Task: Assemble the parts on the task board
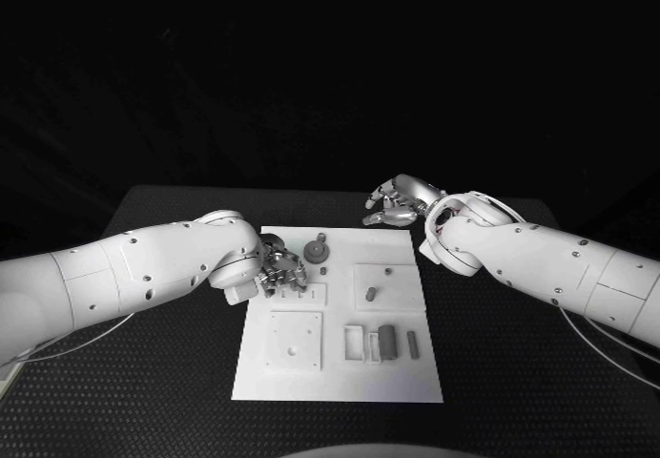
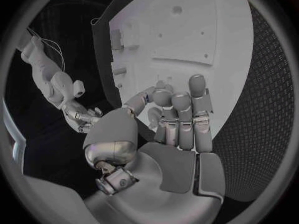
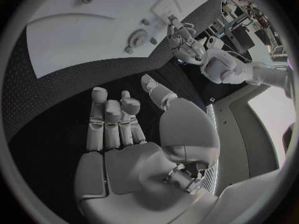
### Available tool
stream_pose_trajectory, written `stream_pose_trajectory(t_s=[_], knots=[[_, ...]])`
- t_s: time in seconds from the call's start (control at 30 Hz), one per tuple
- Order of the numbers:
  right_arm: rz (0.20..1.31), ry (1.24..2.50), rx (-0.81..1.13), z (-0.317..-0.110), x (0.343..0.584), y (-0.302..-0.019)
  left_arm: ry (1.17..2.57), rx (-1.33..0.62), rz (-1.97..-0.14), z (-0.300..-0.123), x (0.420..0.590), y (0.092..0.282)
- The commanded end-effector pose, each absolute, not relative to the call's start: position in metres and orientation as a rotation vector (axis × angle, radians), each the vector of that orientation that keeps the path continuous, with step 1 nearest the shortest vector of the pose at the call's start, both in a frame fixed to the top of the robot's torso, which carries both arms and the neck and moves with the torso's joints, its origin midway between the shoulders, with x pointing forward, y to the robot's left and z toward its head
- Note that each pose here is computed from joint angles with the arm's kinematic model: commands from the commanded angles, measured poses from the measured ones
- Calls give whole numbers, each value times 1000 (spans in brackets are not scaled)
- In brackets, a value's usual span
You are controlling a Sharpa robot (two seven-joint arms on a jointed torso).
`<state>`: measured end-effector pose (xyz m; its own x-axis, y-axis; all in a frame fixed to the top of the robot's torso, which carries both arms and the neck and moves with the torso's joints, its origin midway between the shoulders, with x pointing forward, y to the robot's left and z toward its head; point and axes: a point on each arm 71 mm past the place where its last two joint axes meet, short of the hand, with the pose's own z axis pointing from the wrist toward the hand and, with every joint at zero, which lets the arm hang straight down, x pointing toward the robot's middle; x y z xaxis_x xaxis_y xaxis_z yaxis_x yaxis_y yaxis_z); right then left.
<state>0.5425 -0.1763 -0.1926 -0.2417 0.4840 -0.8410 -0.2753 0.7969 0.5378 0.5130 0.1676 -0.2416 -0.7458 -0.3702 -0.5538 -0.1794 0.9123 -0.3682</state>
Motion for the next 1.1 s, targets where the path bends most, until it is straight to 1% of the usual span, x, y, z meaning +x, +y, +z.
stream_pose_trajectory(t_s=[0.03, 0.37, 0.8, 1.1], knots=[[724, 1680, 156, -193, 542, -175, 2424, -347, -382, -242, 512, 164], [724, 1681, 156, -193, 542, -175, 2391, -246, -333, -243, 512, 162], [725, 1681, 156, -193, 542, -175, 2401, -258, -328, -247, 511, 164], [725, 1682, 156, -193, 542, -175, 2435, -229, -333, -250, 508, 161]])
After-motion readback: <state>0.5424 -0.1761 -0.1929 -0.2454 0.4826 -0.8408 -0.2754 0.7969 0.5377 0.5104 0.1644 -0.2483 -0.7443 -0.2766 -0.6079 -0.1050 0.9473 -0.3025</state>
